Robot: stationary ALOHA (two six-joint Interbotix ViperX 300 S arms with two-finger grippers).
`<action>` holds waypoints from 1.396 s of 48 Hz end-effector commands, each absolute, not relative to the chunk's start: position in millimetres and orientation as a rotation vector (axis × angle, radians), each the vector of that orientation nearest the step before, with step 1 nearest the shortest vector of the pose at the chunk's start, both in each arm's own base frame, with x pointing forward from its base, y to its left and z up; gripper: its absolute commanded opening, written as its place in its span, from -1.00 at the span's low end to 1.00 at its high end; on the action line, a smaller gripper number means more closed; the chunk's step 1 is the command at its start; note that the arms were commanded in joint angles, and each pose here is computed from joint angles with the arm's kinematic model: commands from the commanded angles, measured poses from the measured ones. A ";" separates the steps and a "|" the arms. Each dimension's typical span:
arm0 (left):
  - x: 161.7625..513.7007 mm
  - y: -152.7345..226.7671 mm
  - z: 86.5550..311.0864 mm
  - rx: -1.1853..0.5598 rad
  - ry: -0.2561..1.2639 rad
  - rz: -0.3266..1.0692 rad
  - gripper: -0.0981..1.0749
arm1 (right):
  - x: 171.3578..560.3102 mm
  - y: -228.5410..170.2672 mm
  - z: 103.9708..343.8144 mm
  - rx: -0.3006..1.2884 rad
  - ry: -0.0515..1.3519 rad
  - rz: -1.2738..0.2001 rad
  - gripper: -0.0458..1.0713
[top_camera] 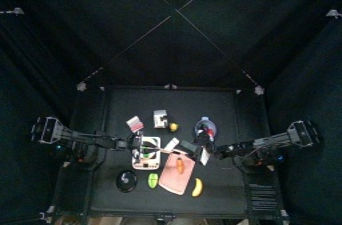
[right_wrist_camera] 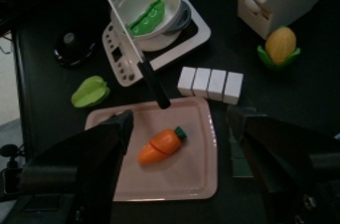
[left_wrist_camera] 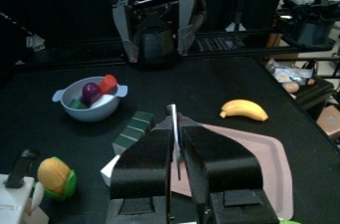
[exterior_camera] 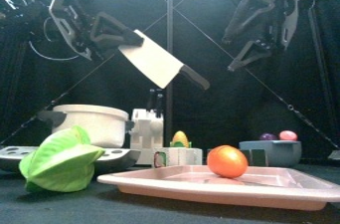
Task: Regrasp cleaver
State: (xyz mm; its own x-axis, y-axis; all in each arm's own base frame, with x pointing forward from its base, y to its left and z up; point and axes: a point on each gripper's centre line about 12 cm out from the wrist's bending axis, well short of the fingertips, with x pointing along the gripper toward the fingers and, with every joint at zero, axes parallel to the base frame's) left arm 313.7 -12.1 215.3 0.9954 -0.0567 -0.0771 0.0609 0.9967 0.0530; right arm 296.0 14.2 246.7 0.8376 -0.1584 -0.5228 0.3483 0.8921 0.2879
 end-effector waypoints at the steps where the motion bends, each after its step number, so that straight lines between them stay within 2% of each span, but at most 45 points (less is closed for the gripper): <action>1: 315.7 -11.5 224.7 0.053 0.039 -0.055 0.01 | 296.9 14.9 255.4 0.361 0.484 -0.258 0.93; 12: 318.9 -10.8 223.8 0.031 0.044 -0.040 0.01 | 299.4 21.6 255.1 0.260 0.475 -0.215 0.93; 23: 327.5 -12.0 231.2 0.031 0.007 -0.042 0.01 | 309.6 32.3 241.9 0.162 0.509 -0.171 0.93; 34: 332.6 -12.6 236.3 0.029 -0.034 -0.042 0.01 | 323.4 35.4 229.1 0.142 0.550 -0.171 0.93; 52: 343.7 -13.5 234.0 0.029 -0.028 -0.044 0.01 | 336.8 37.5 227.9 0.141 0.556 -0.170 0.92; 59: 343.7 -13.0 234.2 0.027 -0.030 -0.042 0.01 | 336.2 39.0 226.3 0.138 0.561 -0.166 0.82; 67: 343.4 -13.5 233.5 0.026 -0.027 -0.044 0.01 | 336.6 39.6 227.9 0.139 0.557 -0.164 0.52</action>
State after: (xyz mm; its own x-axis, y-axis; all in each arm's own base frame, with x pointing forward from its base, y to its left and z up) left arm 339.2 -12.4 223.1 0.9991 -0.0422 -0.0108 0.0424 0.9987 0.0272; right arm 333.2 37.5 214.4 0.8145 -0.1265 -0.5662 0.2026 0.9765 0.0733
